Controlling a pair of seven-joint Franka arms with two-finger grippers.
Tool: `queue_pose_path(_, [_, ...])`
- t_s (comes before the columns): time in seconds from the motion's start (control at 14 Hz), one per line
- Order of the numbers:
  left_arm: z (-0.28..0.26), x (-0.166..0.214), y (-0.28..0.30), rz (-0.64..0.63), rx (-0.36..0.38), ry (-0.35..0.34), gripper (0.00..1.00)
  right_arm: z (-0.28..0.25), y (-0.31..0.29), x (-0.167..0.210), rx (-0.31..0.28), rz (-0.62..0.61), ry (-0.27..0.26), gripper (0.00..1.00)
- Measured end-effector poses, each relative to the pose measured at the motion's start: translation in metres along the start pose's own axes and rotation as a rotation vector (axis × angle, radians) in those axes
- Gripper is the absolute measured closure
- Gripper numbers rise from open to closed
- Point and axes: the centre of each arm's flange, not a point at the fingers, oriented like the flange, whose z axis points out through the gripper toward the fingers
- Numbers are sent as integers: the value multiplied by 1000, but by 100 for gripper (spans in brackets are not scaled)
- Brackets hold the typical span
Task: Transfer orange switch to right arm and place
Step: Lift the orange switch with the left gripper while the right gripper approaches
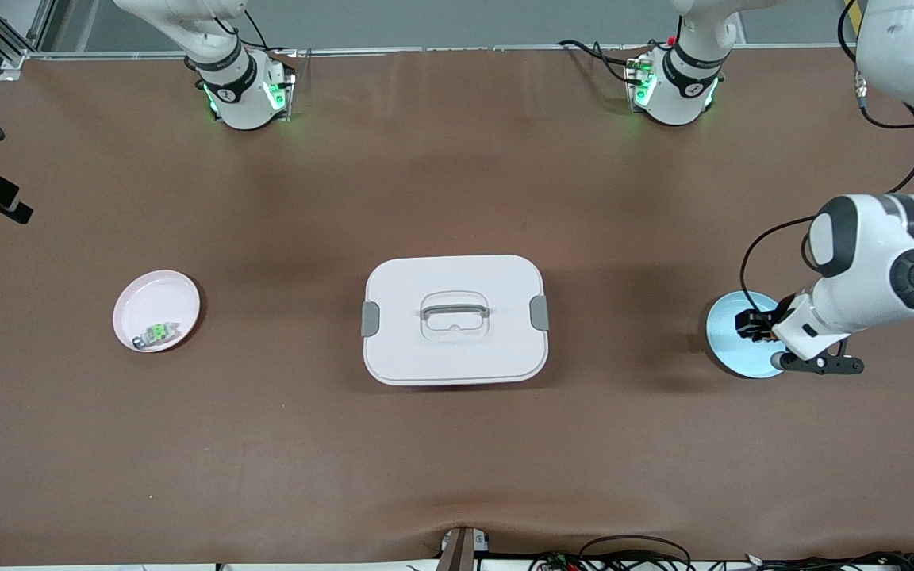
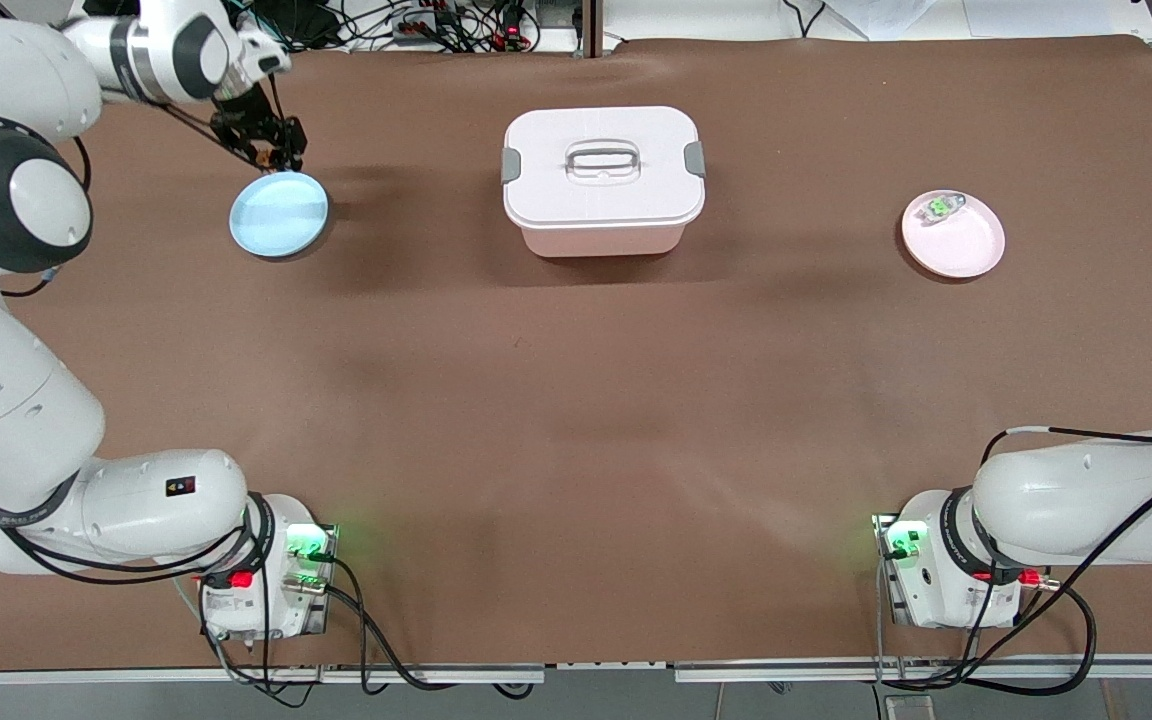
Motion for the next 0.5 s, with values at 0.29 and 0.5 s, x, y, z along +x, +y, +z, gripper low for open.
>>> queue_pose_path(0.29, [-67, 1, 39, -93, -73, -37, 28, 4, -6, 1, 0, -12, -12, 0])
queue_pose_path(0.5, [-103, -1, 85, -245, -147, -95, 28, 18, -25, -1, -1, -46, -60, 0])
